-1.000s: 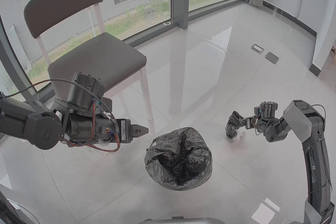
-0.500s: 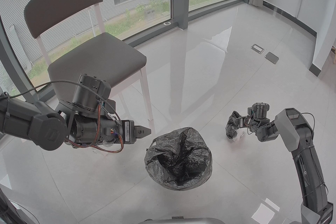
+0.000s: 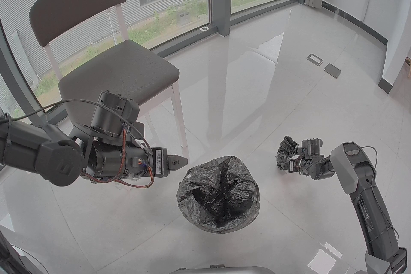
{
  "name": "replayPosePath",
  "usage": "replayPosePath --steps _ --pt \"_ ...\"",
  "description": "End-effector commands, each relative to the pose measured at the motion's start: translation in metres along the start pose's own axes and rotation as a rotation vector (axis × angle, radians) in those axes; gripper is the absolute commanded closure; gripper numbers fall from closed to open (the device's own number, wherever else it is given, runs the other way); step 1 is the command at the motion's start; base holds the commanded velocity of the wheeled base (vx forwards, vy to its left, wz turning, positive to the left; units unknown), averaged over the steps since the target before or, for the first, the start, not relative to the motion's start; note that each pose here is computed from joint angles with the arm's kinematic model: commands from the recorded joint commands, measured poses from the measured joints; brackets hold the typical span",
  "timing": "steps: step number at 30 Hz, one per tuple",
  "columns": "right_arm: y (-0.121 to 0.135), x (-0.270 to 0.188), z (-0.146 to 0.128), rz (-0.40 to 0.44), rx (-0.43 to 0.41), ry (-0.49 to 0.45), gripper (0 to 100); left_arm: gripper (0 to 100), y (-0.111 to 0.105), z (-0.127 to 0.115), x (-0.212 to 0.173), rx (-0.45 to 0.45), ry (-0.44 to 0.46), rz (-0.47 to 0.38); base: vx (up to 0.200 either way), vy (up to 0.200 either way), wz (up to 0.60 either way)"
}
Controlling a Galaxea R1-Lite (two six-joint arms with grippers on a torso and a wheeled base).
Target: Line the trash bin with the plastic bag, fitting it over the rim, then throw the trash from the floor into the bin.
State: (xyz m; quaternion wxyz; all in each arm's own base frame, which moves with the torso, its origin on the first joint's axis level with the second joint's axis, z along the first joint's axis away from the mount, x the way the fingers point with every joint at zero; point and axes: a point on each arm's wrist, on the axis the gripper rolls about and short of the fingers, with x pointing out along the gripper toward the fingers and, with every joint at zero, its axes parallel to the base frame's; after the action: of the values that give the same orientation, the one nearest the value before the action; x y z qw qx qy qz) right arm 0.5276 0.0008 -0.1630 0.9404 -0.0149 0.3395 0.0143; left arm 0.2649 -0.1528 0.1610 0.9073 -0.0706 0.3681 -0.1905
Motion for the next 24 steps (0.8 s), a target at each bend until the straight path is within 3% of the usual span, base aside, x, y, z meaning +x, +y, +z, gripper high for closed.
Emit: replayPosePath --steps 1,4,12,17,18,24 --pt "0.002 0.005 -0.012 0.006 0.001 0.012 100 0 -0.001 0.001 -0.004 -0.003 -0.01 -0.002 0.0 0.0 0.0" --pt "0.002 0.005 -0.008 -0.003 0.001 -0.02 100 0 -0.001 0.002 -0.007 -0.014 -0.016 -0.004 0.0 0.0 0.0" --pt "0.004 0.001 0.016 -0.009 -0.026 -0.222 100 0 0.0 0.0 -0.011 -0.015 -0.019 -0.006 0.0 0.0 0.0" --pt "0.004 -0.001 0.024 -0.015 -0.056 -0.274 100 0 0.0 -0.003 -0.016 -0.015 -0.02 -0.006 0.0 0.0 0.0" --pt "0.003 -0.003 0.026 -0.016 -0.061 -0.28 0 0 0.001 -0.003 -0.017 -0.015 -0.02 -0.006 0.0 0.0 0.0" --pt "0.002 -0.004 0.029 -0.02 -0.057 -0.286 0 0 0.001 -0.005 -0.018 -0.015 -0.02 -0.006 0.0 0.0 0.0"
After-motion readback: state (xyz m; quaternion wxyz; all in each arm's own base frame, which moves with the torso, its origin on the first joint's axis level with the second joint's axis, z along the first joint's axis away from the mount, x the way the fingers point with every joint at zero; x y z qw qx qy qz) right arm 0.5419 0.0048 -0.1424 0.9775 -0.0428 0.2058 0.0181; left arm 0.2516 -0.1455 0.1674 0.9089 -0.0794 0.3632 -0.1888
